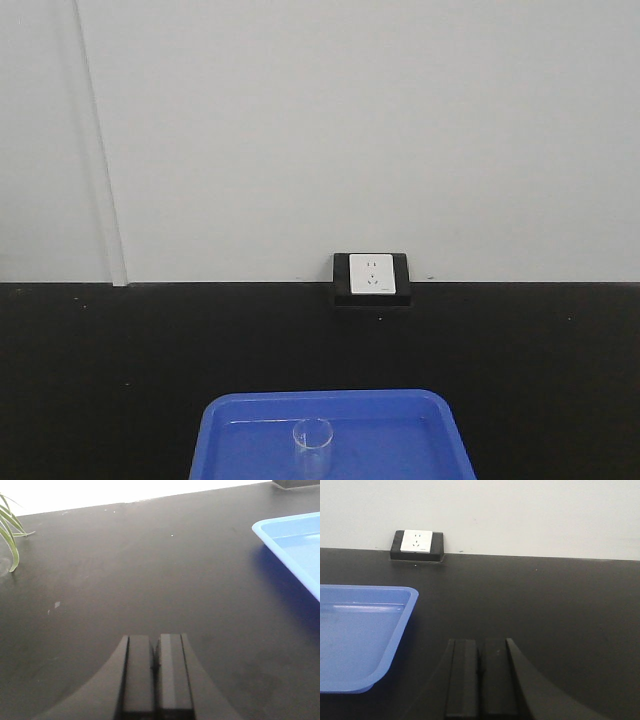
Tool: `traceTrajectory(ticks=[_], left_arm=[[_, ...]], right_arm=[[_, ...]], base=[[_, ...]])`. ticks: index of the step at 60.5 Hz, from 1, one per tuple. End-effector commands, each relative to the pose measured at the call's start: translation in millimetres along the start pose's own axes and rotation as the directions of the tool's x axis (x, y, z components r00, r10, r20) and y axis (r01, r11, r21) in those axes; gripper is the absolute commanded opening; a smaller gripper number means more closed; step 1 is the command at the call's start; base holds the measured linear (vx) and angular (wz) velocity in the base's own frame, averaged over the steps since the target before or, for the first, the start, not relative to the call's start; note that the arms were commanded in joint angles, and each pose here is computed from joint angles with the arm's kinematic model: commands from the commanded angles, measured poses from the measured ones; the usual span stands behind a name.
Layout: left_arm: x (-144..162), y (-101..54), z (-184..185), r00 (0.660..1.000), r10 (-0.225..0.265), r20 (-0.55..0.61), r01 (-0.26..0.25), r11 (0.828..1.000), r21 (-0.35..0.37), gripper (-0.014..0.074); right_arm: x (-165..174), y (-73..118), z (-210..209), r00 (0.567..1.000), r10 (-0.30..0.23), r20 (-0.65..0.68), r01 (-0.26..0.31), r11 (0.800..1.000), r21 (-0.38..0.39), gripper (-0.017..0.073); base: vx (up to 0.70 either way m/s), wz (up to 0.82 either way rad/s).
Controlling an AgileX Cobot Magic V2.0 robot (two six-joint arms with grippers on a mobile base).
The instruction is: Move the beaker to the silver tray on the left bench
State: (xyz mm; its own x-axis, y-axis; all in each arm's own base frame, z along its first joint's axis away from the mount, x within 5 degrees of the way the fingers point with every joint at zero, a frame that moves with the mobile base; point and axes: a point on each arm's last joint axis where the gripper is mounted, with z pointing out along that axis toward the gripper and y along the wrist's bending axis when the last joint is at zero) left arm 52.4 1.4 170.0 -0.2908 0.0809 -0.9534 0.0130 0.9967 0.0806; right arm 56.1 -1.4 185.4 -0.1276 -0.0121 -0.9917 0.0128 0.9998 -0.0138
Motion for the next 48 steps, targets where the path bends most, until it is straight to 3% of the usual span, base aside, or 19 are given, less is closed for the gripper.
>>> traceTrajectory(ticks=[1,48], left_arm=[[-1.4,-0.7,1.5,0.998,-0.003,0.069,0.002,1.000,0.005,0.0001],[-1.4,-0.7,1.5,0.998,-0.003,0.069,0.002,1.000,0.005,0.0001]], right_arm=[[-5.8,0.2,-0.8,0.996,-0.011,0.083,0.011,1.000,0.001,-0.0011],[-6.5,0.2,-0.8,0.996,-0.011,0.090,0.011,1.000,0.001,-0.0011]], base=[[0.00,0.00],[0.00,0.00]])
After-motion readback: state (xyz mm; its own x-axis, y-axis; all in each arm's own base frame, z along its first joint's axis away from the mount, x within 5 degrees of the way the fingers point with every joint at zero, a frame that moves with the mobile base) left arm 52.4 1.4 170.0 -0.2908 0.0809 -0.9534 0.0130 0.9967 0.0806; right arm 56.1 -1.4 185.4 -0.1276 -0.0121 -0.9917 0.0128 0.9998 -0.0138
